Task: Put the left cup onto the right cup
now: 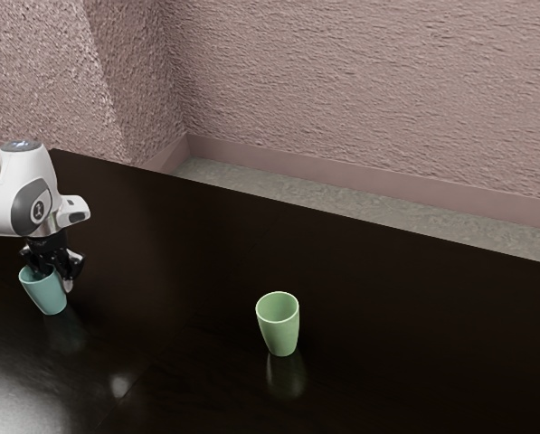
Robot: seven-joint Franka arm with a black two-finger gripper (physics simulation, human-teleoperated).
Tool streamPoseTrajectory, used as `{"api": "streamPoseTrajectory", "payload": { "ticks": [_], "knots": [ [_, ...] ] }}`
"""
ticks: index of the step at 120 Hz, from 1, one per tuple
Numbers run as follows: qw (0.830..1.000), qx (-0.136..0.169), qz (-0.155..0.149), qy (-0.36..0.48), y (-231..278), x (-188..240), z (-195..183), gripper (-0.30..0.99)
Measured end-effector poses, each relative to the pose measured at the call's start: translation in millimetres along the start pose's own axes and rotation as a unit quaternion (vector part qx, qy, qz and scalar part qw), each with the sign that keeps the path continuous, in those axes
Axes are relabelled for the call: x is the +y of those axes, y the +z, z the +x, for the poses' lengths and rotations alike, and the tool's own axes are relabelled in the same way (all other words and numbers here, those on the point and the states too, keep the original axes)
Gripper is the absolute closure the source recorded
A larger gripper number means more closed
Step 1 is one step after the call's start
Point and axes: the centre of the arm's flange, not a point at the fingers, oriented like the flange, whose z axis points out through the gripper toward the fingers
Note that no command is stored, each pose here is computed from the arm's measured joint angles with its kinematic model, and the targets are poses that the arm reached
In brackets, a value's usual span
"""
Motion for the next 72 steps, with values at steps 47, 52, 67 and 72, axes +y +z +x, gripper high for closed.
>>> {"api": "streamPoseTrajectory", "payload": {
  "ticks": [47, 52, 67, 72],
  "knots": [
    [1.0, 0.0, -0.002, -0.003, 0.1, -0.7, -0.2, 0.74],
    [1.0, 0.0, -0.002, -0.002, 0.1, -0.5, -0.2, 0.75],
    [1.0, -0.001, -0.001, -0.003, 0.2, -0.7, -0.3, 0.76],
    [1.0, -0.001, -0.001, -0.003, 0.2, -0.7, -0.4, 0.77]
  ]
}}
